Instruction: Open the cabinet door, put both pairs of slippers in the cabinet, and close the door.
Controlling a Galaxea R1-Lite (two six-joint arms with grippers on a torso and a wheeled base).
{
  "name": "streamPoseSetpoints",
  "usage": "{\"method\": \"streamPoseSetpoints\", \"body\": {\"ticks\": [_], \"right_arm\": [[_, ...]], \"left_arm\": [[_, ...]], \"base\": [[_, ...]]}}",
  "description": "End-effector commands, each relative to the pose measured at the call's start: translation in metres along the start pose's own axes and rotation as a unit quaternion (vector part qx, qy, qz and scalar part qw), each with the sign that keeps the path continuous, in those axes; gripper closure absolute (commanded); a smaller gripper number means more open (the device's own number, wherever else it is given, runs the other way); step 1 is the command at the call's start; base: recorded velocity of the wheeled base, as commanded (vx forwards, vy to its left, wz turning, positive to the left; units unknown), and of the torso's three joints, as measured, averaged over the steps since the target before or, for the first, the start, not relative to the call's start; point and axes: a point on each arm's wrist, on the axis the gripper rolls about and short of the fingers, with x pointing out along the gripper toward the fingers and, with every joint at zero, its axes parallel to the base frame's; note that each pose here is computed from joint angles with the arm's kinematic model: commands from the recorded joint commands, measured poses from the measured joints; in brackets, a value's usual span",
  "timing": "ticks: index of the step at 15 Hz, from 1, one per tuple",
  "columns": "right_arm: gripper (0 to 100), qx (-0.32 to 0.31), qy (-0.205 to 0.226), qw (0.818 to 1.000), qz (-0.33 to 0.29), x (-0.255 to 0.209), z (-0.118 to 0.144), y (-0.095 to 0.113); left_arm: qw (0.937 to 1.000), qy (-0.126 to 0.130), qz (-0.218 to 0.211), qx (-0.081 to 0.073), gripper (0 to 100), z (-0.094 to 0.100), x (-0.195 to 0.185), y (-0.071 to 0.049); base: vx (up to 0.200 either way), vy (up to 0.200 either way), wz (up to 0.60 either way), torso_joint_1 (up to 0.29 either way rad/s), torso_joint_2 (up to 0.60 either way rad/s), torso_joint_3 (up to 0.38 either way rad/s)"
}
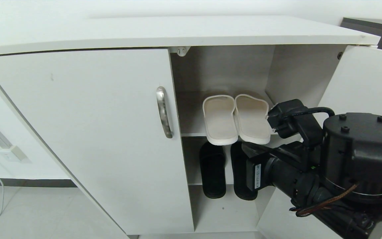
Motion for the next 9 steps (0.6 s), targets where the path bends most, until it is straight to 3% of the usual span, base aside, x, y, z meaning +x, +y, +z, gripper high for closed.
{"method": "streamPoseSetpoints", "body": {"ticks": [1, 3, 9], "right_arm": [[100, -0.003, 0.003, 1.000, 0.002, -0.0017, -0.0024, 0.0013], [100, -0.004, 0.004, 1.000, 0.005, -0.0030, -0.0035, 0.0033], [100, -0.008, 0.011, 1.000, 0.008, -0.0040, -0.0079, 0.0032]], "left_arm": [[1.0000, 0.000, -0.001, 0.000, 100, 0.0000, 0.0001, 0.0000], [1.0000, 0.000, -0.001, 0.000, 100, 0.0000, 0.0001, 0.0000], [1.0000, 0.000, -0.001, 0.000, 100, 0.0000, 0.0001, 0.0000]], "base": [[0.000, 0.000, 0.00, 0.000, 0.00, 0.000], [0.000, 0.000, 0.00, 0.000, 0.00, 0.000], [-0.200, 0.000, 0.00, 0.003, 0.00, 0.002]]}}
